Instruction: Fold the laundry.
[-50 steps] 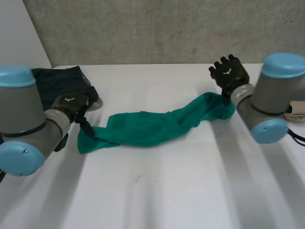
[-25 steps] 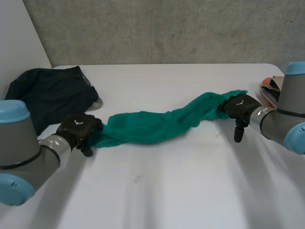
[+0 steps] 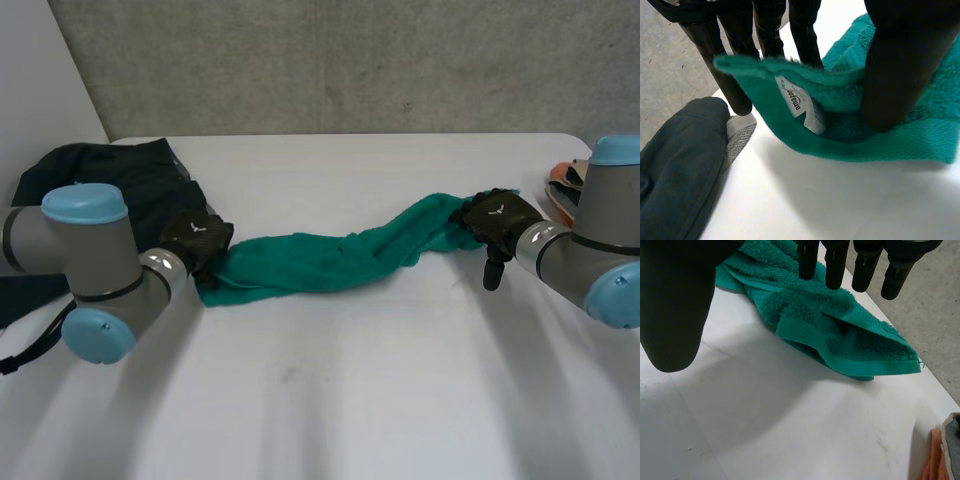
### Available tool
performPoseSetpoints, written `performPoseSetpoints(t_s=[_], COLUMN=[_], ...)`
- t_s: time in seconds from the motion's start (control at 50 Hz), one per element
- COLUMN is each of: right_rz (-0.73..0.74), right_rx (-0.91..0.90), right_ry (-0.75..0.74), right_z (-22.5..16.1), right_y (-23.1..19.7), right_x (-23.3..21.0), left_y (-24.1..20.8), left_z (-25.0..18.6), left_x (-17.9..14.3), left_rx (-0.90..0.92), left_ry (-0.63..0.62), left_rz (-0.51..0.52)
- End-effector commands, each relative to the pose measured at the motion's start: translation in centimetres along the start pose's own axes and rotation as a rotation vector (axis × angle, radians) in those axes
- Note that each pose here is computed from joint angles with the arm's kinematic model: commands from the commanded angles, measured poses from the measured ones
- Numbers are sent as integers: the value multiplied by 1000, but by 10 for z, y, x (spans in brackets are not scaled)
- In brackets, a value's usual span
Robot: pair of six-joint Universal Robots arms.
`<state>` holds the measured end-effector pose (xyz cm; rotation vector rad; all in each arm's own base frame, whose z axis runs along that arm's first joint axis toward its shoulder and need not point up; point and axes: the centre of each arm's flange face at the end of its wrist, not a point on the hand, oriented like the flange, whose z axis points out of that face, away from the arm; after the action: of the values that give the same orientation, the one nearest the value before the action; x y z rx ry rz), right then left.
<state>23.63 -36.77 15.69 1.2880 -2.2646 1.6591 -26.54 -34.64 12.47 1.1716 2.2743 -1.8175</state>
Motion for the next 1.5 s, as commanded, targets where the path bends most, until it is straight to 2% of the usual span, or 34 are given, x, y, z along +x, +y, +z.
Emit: performPoseSetpoints(t_s=[0.02,0.1,0.24,0.36,0.46,0.54,0.66,0.86,1.08,1.26,1.36,1.42,1.5], right_rz=[0,3,51,236,306,295,260,173,-14,-102,-125,-133,-134], right_rx=[-6,-8,-3,-47,-101,-80,-8,85,126,142,206,230,250], right_ry=[-6,-2,18,-6,-72,-96,-37,78,38,19,55,79,109], right_z=[2,4,4,-14,-27,-21,7,20,43,69,84,85,60], right_y=[2,3,0,-9,-10,-10,-5,-15,-15,-3,-4,-10,-34], right_x=[-1,-1,7,12,0,-11,-18,-2,6,-9,-10,-8,12], left_y=[1,-5,-51,-104,-130,-145,-157,-162,-162,-161,-158,-157,-159], left_z=[8,4,-35,-84,-120,-146,-166,-169,-170,-169,-169,-169,-173], left_x=[-1,-4,-14,-28,-30,-30,-30,-34,-33,-33,-34,-34,-45], left_rx=[10,15,74,156,162,163,200,221,225,220,211,210,217], left_ry=[0,-8,-47,-72,-33,-1,25,3,10,6,3,0,-42], left_rz=[54,68,46,-59,-127,-182,-244,-253,-253,-254,-256,-256,-257])
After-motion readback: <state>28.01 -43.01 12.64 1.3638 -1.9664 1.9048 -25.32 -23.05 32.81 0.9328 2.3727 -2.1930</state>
